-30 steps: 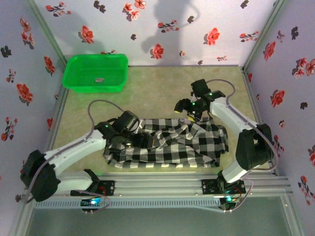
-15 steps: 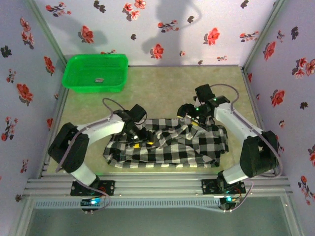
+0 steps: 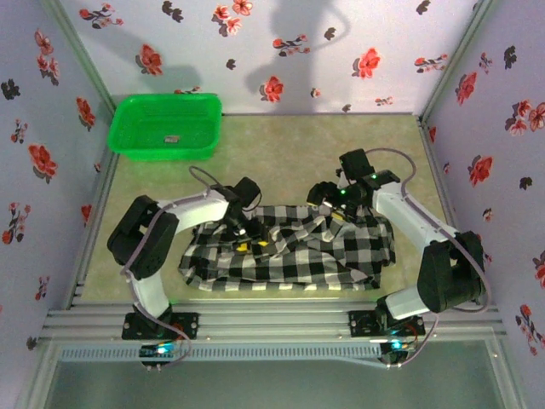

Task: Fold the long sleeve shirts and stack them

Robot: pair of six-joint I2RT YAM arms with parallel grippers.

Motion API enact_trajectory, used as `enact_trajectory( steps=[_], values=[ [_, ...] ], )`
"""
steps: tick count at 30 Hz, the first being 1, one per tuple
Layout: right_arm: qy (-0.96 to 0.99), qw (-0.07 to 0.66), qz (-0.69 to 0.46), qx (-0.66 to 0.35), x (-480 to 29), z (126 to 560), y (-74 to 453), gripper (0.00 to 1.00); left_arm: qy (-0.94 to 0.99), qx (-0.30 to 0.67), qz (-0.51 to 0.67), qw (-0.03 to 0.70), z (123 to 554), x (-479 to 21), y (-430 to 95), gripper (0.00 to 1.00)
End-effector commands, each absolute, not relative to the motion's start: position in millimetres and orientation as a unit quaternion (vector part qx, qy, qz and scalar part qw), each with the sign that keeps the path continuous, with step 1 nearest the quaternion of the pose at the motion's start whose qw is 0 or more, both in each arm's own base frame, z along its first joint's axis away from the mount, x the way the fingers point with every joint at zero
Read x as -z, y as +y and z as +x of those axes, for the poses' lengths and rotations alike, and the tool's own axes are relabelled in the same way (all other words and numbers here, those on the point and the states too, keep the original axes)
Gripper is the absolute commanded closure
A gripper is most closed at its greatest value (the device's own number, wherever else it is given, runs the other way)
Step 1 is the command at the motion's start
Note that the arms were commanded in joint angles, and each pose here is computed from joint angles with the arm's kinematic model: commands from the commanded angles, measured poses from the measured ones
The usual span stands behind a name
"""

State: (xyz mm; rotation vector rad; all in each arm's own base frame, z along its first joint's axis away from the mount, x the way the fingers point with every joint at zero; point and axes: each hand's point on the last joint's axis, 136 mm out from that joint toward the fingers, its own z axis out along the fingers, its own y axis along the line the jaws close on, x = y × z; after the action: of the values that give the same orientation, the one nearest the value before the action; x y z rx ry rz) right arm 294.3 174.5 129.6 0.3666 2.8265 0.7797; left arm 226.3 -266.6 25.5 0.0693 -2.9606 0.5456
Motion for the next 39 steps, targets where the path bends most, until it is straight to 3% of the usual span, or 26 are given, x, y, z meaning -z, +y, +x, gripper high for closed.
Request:
enact_trajectory(
  steps=[1, 4, 11, 18, 30, 39],
  values=[
    [0.949, 0.101, 0.127, -0.271, -134.8, 297.0, 173.2, 0.16, -0.983, -0.175, 0.013, 0.06, 238.0, -23.6, -269.5, 0.5],
    [0.948, 0.103, 0.127, -0.272, -135.8, 299.3, 173.7, 0.16, -0.983, -0.174, 0.006, 0.054, 244.4, -25.8, -273.1, 0.57],
    [0.948, 0.107, 0.128, -0.272, -137.1, 304.1, 174.0, 0.16, -0.984, -0.17, -0.019, 0.044, 251.4, -36.5, -271.5, 0.83],
    [0.948, 0.108, 0.133, -0.268, -134.0, 305.7, 171.4, 0.16, -0.982, -0.181, -0.044, 0.018, 252.7, -62.0, -266.4, 0.96],
    [0.951, 0.119, 0.189, -0.212, -118.1, 312.4, 142.6, 0.13, -0.963, -0.175, -0.126, -0.165, 284.3, -179.3, -227.3, 0.99],
    [0.952, 0.112, 0.197, -0.207, -102.3, 315.8, 142.4, 0.13, -0.941, -0.162, -0.181, -0.236, 311.5, -202.1, -217.2, 0.97]
  ],
)
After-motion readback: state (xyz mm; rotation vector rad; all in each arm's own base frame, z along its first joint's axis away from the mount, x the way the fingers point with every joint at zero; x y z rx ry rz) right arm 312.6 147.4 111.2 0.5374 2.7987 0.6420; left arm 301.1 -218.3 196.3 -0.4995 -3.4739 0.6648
